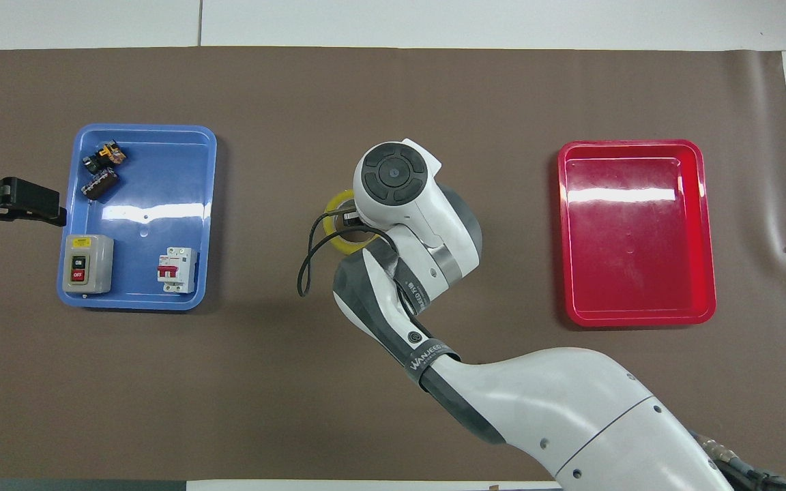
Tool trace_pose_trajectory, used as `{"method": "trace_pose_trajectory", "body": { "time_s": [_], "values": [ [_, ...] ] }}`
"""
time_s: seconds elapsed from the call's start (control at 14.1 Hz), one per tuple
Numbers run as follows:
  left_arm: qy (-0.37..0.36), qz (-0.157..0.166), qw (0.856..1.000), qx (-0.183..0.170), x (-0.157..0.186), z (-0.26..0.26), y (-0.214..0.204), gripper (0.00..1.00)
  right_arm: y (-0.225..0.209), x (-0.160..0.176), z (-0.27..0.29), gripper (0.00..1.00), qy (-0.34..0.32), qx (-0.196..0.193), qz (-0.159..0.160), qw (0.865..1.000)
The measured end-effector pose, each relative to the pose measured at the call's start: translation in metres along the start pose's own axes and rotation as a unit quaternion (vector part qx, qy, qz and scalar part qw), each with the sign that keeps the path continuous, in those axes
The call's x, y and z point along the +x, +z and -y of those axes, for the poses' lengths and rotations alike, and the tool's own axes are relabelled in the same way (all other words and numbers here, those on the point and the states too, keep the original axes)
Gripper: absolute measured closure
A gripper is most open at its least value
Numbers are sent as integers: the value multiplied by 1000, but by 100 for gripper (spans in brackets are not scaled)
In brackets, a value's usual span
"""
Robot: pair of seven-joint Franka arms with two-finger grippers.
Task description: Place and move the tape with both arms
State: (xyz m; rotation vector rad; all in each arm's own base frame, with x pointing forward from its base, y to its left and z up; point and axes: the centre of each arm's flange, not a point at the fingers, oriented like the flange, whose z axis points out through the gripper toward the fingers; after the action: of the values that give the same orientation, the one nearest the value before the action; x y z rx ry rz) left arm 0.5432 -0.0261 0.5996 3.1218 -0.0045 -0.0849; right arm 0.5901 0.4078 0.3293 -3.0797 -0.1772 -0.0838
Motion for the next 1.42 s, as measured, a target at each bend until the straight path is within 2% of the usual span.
{"method": "trace_pose_trajectory", "body": {
  "time_s": [0.35, 0.64, 0.99, 1.42],
  "values": [
    [3, -1, 1000, 0, 0, -3, -1, 0, -18, 10, -13, 79, 11, -6, 10, 1000],
    [3, -1, 1000, 0, 0, -3, -1, 0, -58, 25, -54, 79, 29, -10, 13, 999],
    [0, -1, 1000, 0, 0, 0, -1, 0, -118, 45, -215, 79, 34, -17, 26, 999],
    [0, -1, 1000, 0, 0, 0, -1, 0, -95, 17, -401, 79, -38, -10, 69, 997]
  ]
}}
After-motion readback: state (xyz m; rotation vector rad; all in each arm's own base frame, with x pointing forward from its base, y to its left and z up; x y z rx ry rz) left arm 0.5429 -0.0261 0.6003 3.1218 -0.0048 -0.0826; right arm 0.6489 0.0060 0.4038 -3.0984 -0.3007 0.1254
